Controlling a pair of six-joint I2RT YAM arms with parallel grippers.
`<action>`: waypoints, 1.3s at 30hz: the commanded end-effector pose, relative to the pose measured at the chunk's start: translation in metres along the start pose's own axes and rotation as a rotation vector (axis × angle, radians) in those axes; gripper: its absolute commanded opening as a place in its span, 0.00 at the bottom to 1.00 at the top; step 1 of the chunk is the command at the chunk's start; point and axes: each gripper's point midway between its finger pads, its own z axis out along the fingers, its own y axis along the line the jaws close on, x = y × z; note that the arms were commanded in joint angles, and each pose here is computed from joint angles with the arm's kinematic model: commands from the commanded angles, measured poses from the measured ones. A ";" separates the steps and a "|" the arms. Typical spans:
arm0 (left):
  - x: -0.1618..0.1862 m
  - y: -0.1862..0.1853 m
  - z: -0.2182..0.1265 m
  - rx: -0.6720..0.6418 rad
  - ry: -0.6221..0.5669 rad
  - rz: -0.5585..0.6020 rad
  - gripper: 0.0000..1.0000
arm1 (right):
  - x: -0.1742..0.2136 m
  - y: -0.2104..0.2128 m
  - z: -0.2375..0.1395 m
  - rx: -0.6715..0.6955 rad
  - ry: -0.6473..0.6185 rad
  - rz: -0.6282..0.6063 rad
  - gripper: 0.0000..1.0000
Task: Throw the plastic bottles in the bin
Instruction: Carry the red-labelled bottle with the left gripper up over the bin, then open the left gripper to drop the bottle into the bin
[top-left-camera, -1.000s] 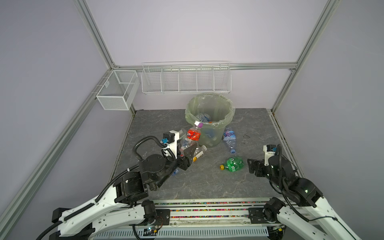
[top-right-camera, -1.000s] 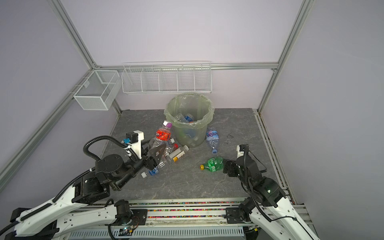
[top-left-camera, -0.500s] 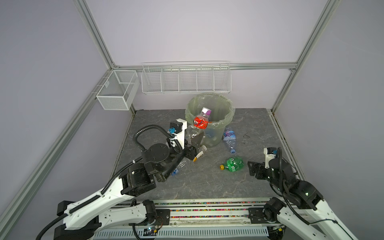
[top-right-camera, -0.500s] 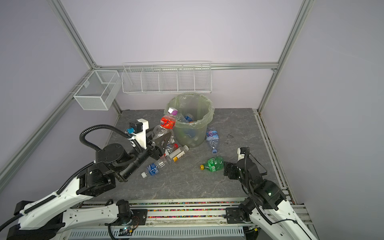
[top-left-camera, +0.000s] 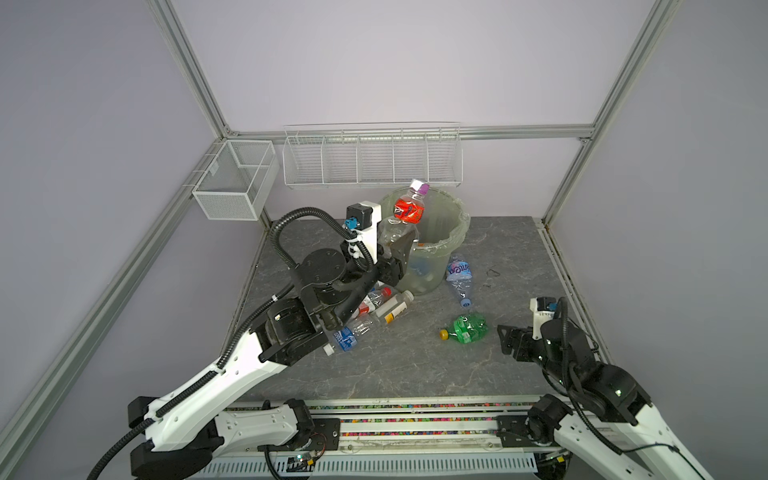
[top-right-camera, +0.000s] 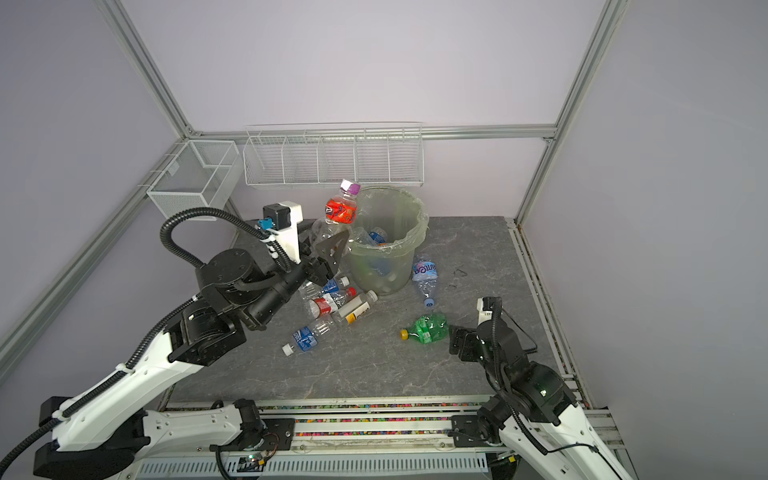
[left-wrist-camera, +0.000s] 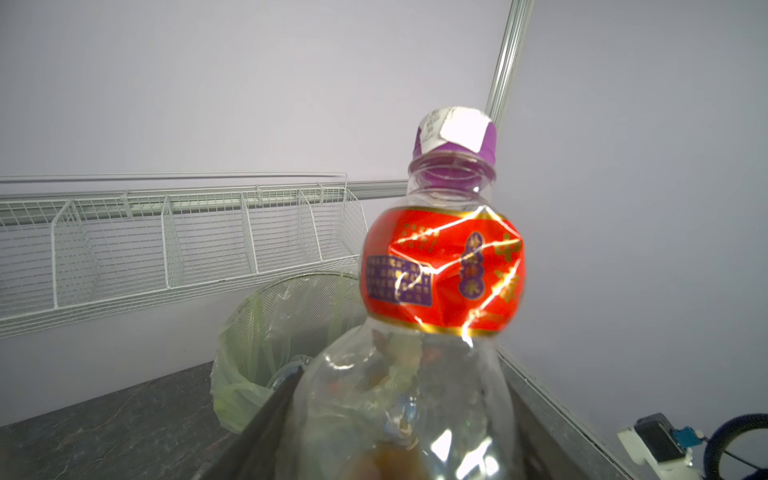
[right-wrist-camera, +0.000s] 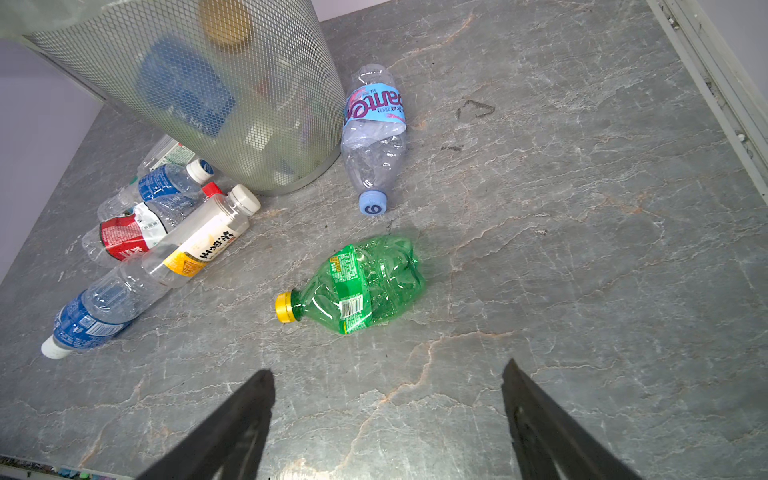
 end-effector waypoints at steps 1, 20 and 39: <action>-0.009 -0.006 0.009 0.034 -0.005 0.021 0.34 | 0.006 -0.005 0.001 0.014 0.011 0.019 0.88; -0.012 0.013 0.083 0.013 0.055 -0.004 0.33 | 0.009 -0.007 0.001 0.019 0.011 0.019 0.88; 0.074 0.059 0.167 -0.110 0.467 -0.080 0.99 | 0.003 -0.006 -0.008 0.008 -0.001 0.020 0.88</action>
